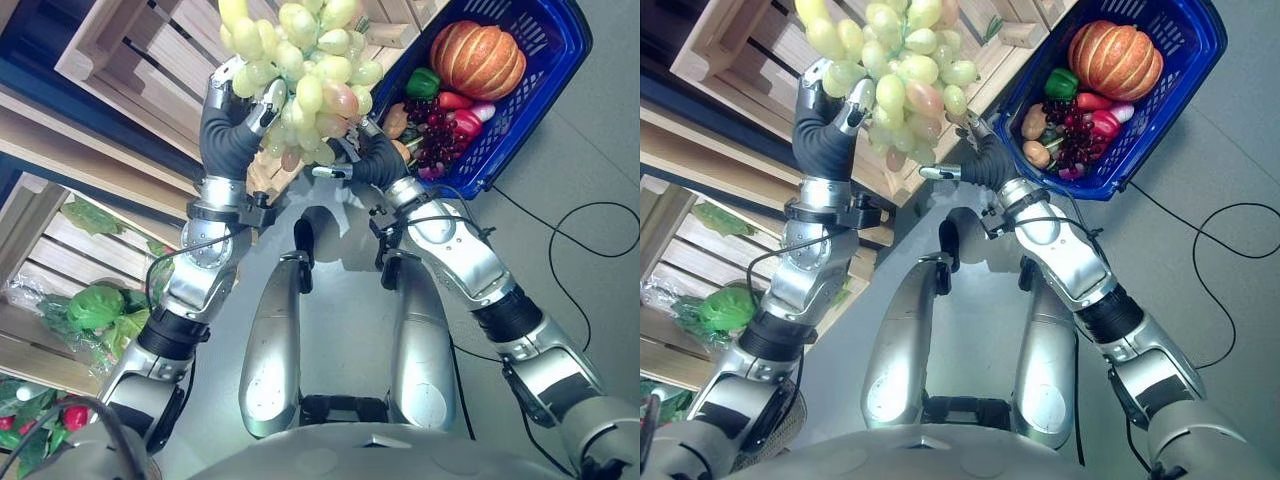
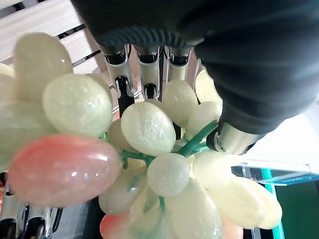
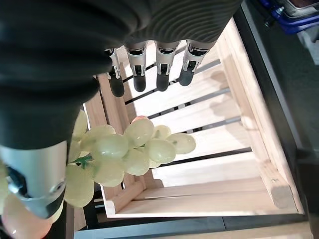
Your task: Pick up fruits and vegetables into the basket
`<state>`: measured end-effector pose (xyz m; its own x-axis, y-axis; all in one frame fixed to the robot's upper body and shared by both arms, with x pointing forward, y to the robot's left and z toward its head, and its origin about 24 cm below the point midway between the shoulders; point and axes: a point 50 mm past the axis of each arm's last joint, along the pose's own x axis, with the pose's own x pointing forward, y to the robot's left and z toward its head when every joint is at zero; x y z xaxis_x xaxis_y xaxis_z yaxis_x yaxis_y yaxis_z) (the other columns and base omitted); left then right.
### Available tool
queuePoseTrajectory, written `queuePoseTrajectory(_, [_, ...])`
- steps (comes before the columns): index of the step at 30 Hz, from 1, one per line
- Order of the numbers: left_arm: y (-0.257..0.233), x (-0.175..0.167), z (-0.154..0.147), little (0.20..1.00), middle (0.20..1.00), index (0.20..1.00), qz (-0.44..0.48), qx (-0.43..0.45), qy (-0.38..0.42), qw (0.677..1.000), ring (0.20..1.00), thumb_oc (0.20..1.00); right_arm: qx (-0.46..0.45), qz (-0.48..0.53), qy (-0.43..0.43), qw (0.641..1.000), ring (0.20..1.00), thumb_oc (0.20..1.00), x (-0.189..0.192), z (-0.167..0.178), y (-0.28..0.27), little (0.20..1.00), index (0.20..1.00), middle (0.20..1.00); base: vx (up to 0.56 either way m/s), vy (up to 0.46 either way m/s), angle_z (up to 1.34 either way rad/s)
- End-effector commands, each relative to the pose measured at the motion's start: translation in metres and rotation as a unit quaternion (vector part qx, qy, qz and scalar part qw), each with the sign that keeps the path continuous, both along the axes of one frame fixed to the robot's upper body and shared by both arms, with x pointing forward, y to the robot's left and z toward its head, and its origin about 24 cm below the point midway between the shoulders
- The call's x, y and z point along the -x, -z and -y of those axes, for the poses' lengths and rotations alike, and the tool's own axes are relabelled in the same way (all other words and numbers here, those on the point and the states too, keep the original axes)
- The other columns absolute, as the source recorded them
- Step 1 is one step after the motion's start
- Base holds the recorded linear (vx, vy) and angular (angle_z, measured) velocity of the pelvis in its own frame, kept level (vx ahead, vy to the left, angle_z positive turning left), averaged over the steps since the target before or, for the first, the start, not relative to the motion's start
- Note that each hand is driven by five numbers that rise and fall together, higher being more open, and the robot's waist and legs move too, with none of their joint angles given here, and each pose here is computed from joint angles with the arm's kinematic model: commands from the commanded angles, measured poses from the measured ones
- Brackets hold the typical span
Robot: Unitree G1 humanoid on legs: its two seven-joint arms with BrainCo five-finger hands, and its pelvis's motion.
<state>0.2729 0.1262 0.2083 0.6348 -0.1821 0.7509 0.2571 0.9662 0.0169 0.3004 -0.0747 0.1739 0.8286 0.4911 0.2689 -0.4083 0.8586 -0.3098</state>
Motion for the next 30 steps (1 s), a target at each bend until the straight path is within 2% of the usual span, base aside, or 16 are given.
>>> queuePoseTrajectory(1, [-0.031, 0.027, 0.0, 0.2, 0.2, 0.2, 0.125, 0.017, 0.028, 0.992, 0.2, 0.2, -0.053, 0.073, -0.056, 0.994, 1.0, 1.0, 0.018, -0.015, -0.034, 1.0, 1.0, 1.0, 0.07, 0.0, 0.01])
queuePoseTrajectory(6, [-0.027, 0.024, -0.003, 0.2, 0.2, 0.2, 0.1, 0.021, 0.05, 0.994, 0.2, 0.2, -0.058, 0.072, -0.065, 0.994, 1.0, 1.0, 0.018, -0.013, -0.035, 1.0, 1.0, 1.0, 0.0, 0.0, 0.0])
queuePoseTrajectory(9, [-0.024, 0.023, 0.0, 0.2, 0.2, 0.2, 0.072, 0.036, 0.125, 0.989, 0.2, 0.2, -0.044, 0.068, -0.086, 0.993, 1.0, 1.0, 0.02, -0.016, -0.034, 1.0, 1.0, 1.0, -0.03, 0.001, 0.0])
queuePoseTrajectory(15, [-0.017, 0.024, 0.012, 0.2, 0.2, 0.2, 0.041, 0.049, 0.215, 0.975, 0.2, 0.2, -0.019, 0.059, -0.105, 0.992, 1.0, 1.0, 0.021, -0.028, -0.029, 1.0, 1.0, 1.0, 0.02, 0.003, 0.0])
queuePoseTrajectory(20, [-0.018, 0.027, 0.022, 0.2, 0.2, 0.2, 0.046, 0.047, 0.248, 0.966, 0.2, 0.2, -0.02, 0.057, -0.118, 0.991, 1.0, 1.0, 0.02, -0.034, -0.029, 1.0, 1.0, 1.0, 0.0, 0.0, 0.0])
queuePoseTrajectory(25, [-0.015, 0.029, 0.034, 0.2, 0.2, 0.2, 0.03, 0.068, 0.315, 0.946, 0.2, 0.2, -0.026, 0.064, -0.121, 0.99, 1.0, 1.0, 0.021, -0.04, -0.032, 1.0, 1.0, 1.0, 0.0, 0.0, 0.0])
queuePoseTrajectory(30, [-0.016, 0.033, 0.043, 0.2, 0.2, 0.2, 0.036, 0.062, 0.333, 0.94, 0.2, 0.2, -0.024, 0.066, -0.13, 0.989, 1.0, 1.0, 0.022, -0.046, -0.032, 1.0, 1.0, 1.0, 0.0, 0.0, 0.0])
